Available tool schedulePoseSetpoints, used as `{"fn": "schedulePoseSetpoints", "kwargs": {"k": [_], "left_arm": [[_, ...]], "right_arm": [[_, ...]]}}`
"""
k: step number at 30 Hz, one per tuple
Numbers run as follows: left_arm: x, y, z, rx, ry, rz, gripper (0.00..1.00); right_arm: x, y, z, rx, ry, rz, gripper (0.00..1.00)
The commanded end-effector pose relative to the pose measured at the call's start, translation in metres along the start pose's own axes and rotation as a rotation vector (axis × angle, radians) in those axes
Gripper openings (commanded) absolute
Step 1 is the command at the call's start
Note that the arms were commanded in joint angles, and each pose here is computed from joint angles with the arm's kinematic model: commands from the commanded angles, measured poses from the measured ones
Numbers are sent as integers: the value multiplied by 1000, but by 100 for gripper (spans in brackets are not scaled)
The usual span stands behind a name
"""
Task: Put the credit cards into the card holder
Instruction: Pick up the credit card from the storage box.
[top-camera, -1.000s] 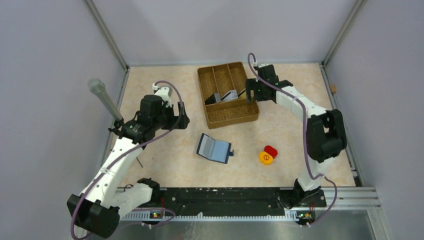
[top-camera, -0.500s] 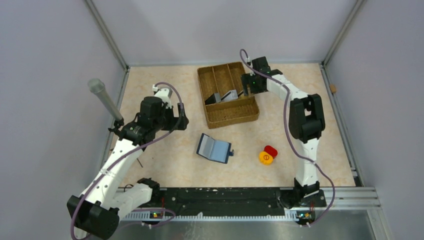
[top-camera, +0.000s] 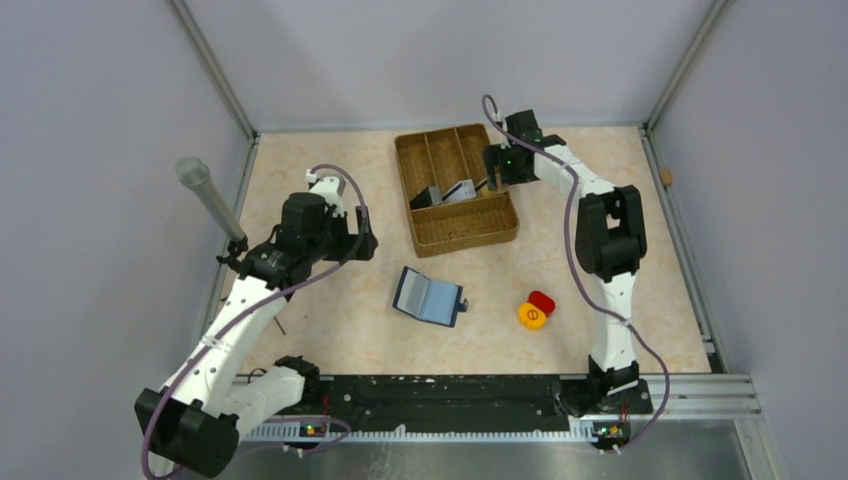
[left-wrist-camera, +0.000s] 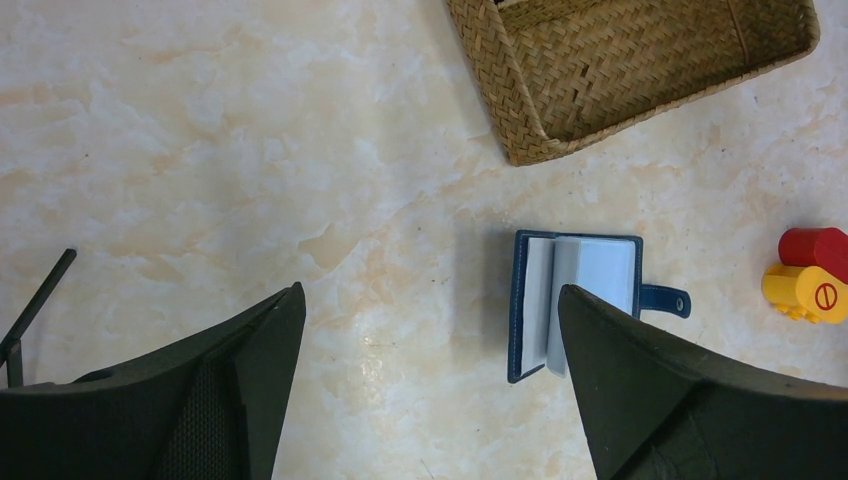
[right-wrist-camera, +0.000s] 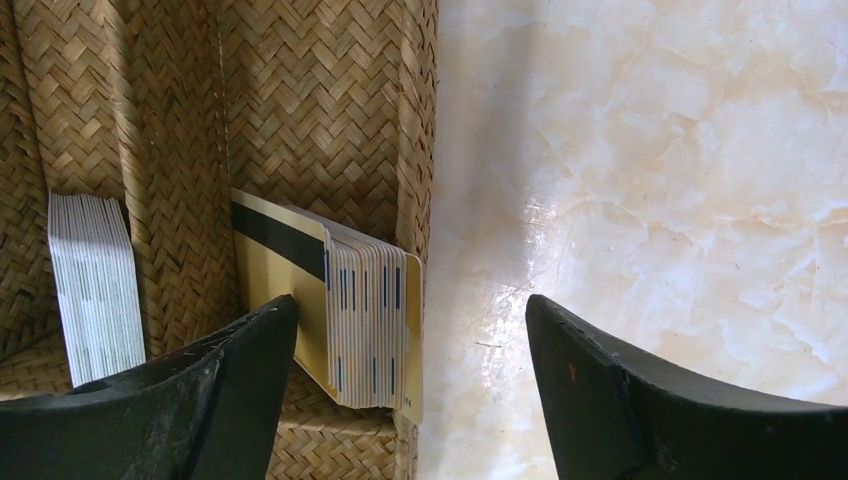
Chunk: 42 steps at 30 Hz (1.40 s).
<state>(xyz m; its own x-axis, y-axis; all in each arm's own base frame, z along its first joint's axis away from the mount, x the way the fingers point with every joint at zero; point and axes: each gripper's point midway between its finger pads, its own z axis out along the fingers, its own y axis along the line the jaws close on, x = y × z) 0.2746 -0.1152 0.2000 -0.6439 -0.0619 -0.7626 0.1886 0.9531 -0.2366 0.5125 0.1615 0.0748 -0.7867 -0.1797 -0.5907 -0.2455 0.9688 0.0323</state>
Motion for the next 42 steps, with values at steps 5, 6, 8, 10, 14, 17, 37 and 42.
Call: {"fn": "schedulePoseSetpoints", "kwargs": {"k": [5,6,8,10,14,17,37,42], "left_arm": [[-9,-1,2,7,-35,13,99],[-9,0,2,6,-34,13,99],[-9,-1,2,9,-33,13,99],[-8,-1,2,10,-31,12,99],[-7,-2,3,15,-25,12,99],[-6,-2,4,17,-19,12,99],[-4,-5,6,34,-5,10,99],[-4,-5,6,35,-6,10,99]], "right_arm": [[-33,-27,-42,57,-82,21,79],[-34,-26,-44,54,-86,23,79],[-37,-25,-47,50,-92,23,78],[-38,-26,-49,51,-93,23,77],[-39,-24,-50,43,-96,22,72],[-39,-24,-50,43,-93,21,65],[-47,-23,-61,36,-114,19,44],[-49,-22,-63,32,-119,19,27]]}}
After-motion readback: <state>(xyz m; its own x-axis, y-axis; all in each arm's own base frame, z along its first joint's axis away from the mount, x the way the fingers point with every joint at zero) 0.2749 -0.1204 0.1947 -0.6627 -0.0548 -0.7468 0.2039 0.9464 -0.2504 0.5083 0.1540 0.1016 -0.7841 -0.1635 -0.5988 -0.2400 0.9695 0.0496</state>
